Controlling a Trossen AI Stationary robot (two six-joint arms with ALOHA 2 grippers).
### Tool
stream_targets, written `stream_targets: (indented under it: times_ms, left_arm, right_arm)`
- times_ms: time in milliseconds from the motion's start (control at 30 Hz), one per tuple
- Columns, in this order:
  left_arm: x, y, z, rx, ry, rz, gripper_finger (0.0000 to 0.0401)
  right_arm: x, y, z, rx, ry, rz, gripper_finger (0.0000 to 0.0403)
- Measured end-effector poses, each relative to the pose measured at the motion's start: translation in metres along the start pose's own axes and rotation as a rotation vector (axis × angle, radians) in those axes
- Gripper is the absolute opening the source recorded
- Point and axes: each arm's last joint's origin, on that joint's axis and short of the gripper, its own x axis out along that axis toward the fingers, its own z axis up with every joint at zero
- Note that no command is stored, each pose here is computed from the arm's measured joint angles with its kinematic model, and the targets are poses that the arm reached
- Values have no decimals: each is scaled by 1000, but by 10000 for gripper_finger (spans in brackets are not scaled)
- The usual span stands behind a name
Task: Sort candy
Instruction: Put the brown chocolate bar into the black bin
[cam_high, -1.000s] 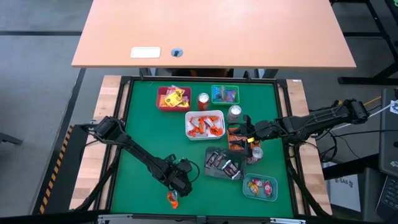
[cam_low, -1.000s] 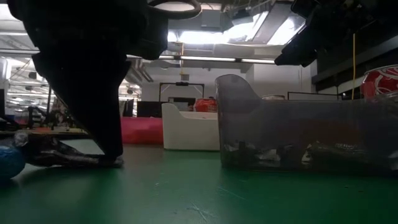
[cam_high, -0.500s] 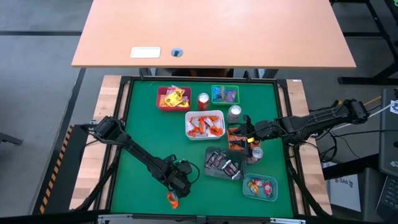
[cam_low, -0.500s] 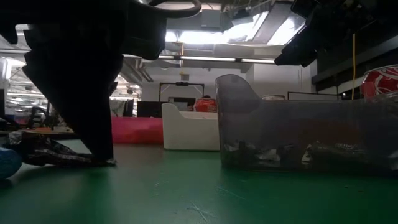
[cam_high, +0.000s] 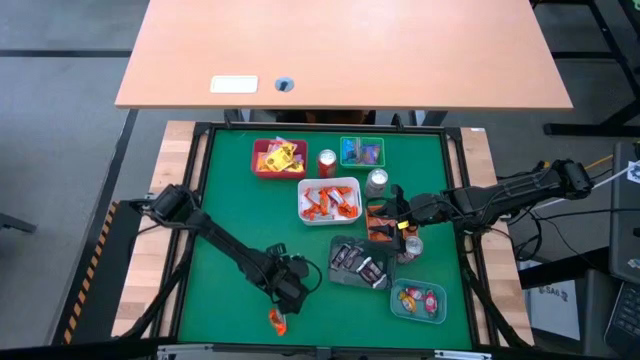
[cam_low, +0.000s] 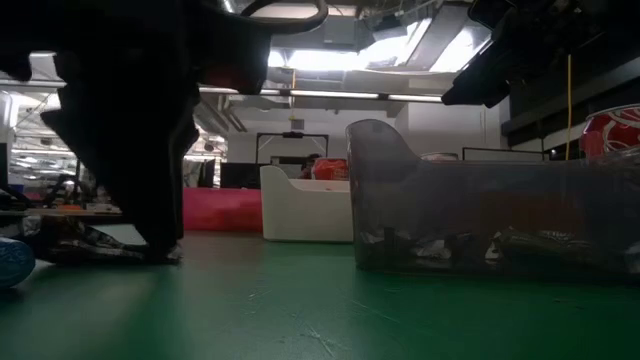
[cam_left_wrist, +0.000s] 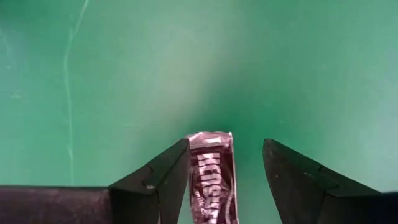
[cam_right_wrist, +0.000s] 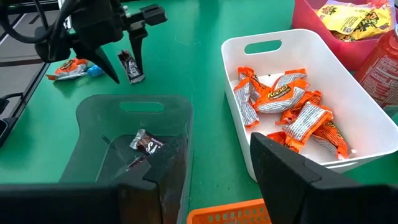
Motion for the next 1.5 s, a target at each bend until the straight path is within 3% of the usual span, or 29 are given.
stream_targets:
  times_ms: [233,600,733,900,1500]
  left_arm:
    - [1,7,1,-17,105,-30,191]
    - [0,10,2,-48,120,-20,191]
    - [-1,19,7,-77,189,-41,191]
    - [0,28,12,-197,291,-72,191]
    - [0,29,12,-528,425,-95,191]
  right_arm:
    - [0,0,0,0,0,0,179]
    - [0,0,0,-18,0,0,179]
    - [0,0,0,-19,0,0,179]
    - [0,0,0,-19,0,0,179]
    - [0,0,0,-19,0,0,179]
